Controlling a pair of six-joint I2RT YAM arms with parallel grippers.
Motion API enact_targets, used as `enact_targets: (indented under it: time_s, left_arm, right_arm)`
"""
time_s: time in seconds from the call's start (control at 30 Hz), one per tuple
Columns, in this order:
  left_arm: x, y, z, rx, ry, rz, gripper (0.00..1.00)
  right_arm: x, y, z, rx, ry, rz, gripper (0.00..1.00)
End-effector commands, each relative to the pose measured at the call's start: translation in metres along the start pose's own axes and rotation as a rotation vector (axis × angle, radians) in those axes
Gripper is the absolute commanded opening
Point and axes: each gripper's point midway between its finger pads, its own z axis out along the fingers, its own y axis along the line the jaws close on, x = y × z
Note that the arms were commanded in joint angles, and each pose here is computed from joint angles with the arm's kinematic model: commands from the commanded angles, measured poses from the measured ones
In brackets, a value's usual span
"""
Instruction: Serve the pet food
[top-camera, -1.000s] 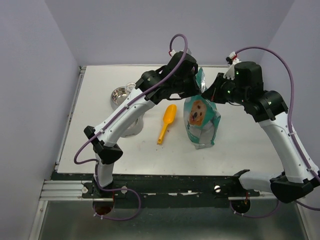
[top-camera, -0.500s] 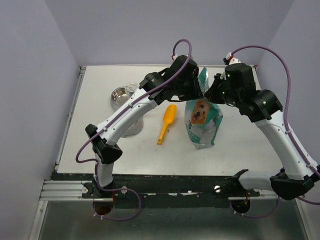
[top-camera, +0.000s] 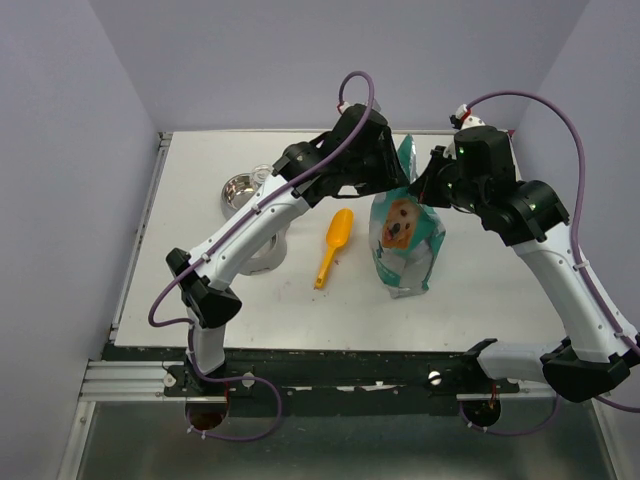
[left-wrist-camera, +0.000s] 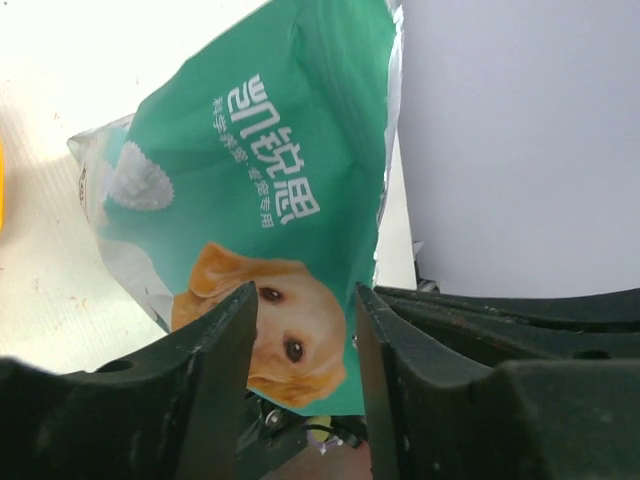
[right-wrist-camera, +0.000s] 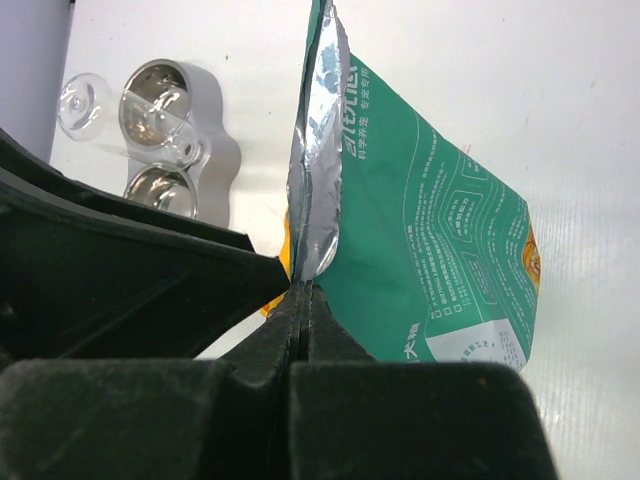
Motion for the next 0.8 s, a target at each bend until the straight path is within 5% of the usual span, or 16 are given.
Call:
enact_targets:
  time_s: [0.0, 0.17, 0.57, 0.77]
  left_arm:
    - [-0.028, -0.027, -0.024, 0.101, -0.096, -0.008, 0.56]
    - [-0.022, -0.025, -0.021, 0.106, -0.075, -0.012, 0.59]
    - [-0.006, -0.006, -0.007, 0.037, -0.023, -0.013, 0.29]
    - [-0.006, 0.000, -0.006, -0.001, -0.015, 0.011, 0.02]
  right_arm:
    - [0.010, 0.002, -0.001, -0.022, 0.038, 0.006, 0.00]
    - [0.010, 0.006, -0.001, -0.038, 0.040, 0.010, 0.00]
    - [0.008, 0.008, -0.002, -0.046, 0.036, 0.012, 0.00]
    - [0.008, 0.003, 0.000, -0.018, 0.038, -0.003, 0.00]
